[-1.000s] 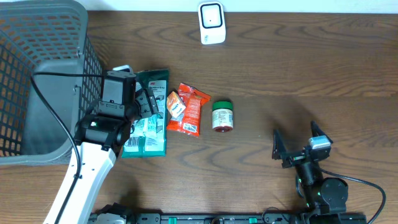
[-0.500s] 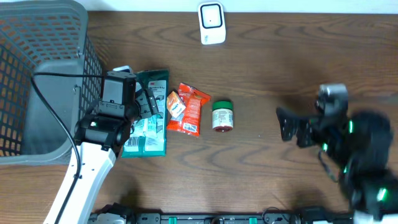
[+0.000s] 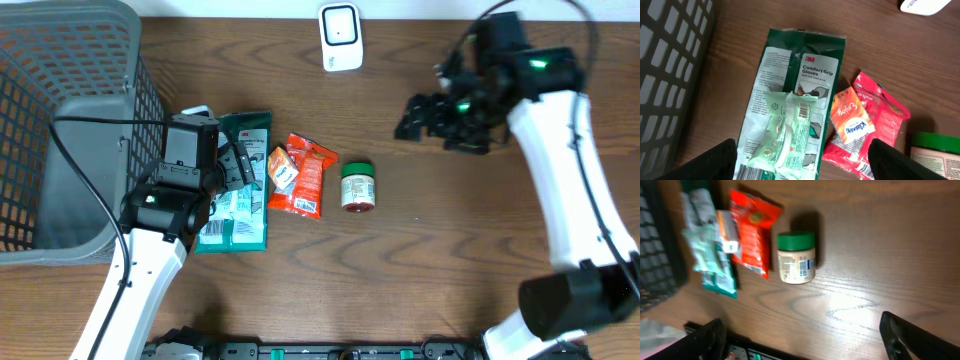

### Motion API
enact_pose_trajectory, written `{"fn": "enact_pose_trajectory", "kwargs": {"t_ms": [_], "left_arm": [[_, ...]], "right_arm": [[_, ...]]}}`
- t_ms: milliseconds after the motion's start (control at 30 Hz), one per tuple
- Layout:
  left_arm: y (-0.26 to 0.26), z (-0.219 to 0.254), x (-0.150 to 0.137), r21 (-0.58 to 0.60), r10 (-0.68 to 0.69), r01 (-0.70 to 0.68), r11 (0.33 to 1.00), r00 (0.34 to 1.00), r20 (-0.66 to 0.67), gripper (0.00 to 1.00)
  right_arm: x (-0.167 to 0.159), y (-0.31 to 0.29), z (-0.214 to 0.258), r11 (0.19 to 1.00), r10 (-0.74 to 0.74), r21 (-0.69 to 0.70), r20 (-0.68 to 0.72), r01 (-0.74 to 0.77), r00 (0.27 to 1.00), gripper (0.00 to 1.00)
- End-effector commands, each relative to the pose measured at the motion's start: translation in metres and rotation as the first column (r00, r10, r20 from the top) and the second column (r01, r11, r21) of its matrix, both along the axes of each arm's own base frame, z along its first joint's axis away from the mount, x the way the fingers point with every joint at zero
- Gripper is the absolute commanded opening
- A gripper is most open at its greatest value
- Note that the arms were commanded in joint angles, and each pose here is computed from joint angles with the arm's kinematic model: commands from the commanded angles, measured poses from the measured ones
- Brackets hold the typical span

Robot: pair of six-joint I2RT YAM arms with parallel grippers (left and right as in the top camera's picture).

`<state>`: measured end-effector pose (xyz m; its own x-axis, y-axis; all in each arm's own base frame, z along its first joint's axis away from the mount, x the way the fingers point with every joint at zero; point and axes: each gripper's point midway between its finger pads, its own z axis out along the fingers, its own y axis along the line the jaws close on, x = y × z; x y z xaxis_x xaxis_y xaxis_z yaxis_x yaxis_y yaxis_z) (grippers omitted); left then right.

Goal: Scan the item barcode
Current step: 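Move the right gripper forward over the green-capped jar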

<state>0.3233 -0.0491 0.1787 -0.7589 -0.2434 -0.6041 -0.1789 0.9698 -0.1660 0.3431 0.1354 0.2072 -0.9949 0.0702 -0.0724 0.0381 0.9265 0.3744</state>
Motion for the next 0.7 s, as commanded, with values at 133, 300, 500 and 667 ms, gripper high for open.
{"fn": "enact_pose_trajectory", "kwargs": {"t_ms": [133,300,500,667], "left_arm": [[0.001,0.009,0.003,-0.004,0.006,-0.006,1.0,1.0,0.023,0.83],[0.001,0.009,0.003,-0.004,0.006,-0.006,1.0,1.0,0.023,0.83],[0.001,0.009,0.003,-0.004,0.006,-0.006,1.0,1.0,0.023,0.83],[0.001,0.009,0.003,-0.004,0.006,-0.006,1.0,1.0,0.023,0.83]], "right_arm": [[0.007,0.043,-0.076,0.984,0.079,-0.149,-0.134,-0.099,0.988,0.95],[0.022,0.055,-0.122,0.98,0.092,-0.161,-0.171,-0.12,0.981,0.94],[0.036,0.069,-0.145,0.979,0.112,-0.152,-0.141,-0.133,0.984,0.94],[0.037,0.077,-0.153,0.978,0.123,-0.151,-0.139,-0.144,0.983,0.94]]}}
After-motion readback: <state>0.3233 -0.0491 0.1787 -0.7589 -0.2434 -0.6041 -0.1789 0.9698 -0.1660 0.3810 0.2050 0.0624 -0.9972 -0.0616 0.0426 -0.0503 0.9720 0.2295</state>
